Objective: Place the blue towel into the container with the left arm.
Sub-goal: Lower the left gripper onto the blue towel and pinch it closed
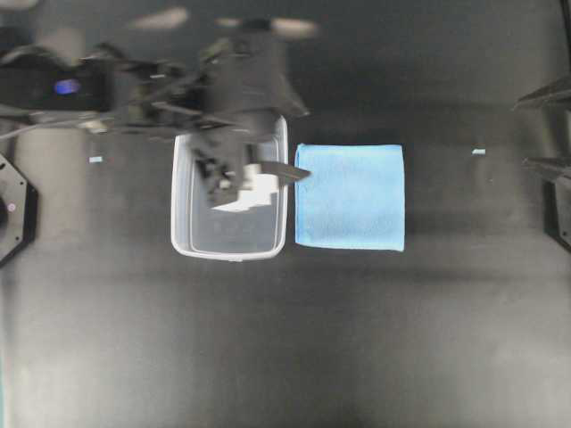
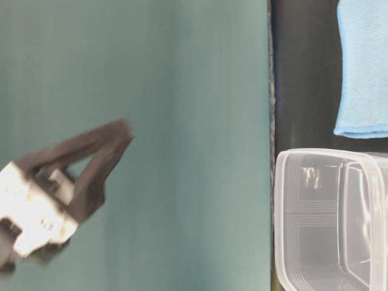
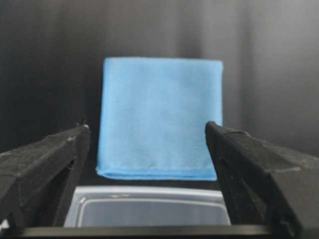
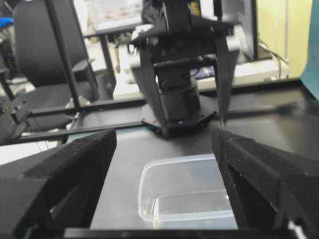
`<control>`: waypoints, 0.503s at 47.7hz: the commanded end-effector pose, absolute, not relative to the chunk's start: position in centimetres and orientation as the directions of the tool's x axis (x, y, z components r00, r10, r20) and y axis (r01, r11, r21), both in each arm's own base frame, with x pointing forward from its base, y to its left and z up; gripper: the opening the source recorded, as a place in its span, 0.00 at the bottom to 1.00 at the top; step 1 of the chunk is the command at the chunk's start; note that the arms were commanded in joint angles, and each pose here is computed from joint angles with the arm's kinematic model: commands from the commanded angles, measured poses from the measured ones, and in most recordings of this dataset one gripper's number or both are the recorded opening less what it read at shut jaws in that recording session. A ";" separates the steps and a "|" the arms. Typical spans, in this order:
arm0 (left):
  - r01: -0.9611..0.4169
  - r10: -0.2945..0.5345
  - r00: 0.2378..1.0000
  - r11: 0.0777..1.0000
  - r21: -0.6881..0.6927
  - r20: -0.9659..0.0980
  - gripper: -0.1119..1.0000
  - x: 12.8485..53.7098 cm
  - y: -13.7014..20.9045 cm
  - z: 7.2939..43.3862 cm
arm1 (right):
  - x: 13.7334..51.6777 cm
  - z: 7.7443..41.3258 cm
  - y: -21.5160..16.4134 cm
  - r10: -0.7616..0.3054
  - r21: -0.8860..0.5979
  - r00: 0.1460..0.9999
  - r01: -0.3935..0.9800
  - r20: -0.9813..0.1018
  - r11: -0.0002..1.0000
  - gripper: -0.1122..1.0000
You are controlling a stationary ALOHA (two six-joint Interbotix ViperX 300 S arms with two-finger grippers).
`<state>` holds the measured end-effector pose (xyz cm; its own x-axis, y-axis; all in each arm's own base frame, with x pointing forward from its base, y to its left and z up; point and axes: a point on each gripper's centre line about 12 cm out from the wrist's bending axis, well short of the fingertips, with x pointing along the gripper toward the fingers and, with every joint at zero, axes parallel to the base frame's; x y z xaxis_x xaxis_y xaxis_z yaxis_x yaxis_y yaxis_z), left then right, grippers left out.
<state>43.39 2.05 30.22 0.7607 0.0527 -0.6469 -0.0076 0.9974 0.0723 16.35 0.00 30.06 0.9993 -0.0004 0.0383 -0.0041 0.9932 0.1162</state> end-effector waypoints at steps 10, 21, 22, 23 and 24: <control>0.081 0.046 0.639 0.989 0.126 -0.768 0.91 50.3 1.8 24.3 | 16.1 30.7 0.0 0.003 0.115 0.998 -0.009 0.055 0.993 0.78; 0.098 0.041 0.570 0.988 0.117 -0.821 0.91 53.0 1.6 18.4 | 15.9 30.9 0.0 0.001 0.113 0.998 -0.009 0.067 0.994 0.78; 0.100 0.040 0.565 0.988 0.116 -0.824 0.91 53.1 1.5 18.0 | 15.8 30.9 0.0 0.001 0.113 0.998 -0.009 0.067 0.994 0.78; 0.103 0.039 0.563 0.988 0.117 -0.826 0.91 53.2 1.5 17.6 | 15.8 30.9 0.0 0.001 0.111 0.998 -0.009 0.069 0.994 0.77; 0.105 0.038 0.556 0.988 0.116 -0.830 0.91 53.3 1.4 17.1 | 15.7 30.9 0.0 0.001 0.111 0.998 -0.009 0.069 0.994 0.78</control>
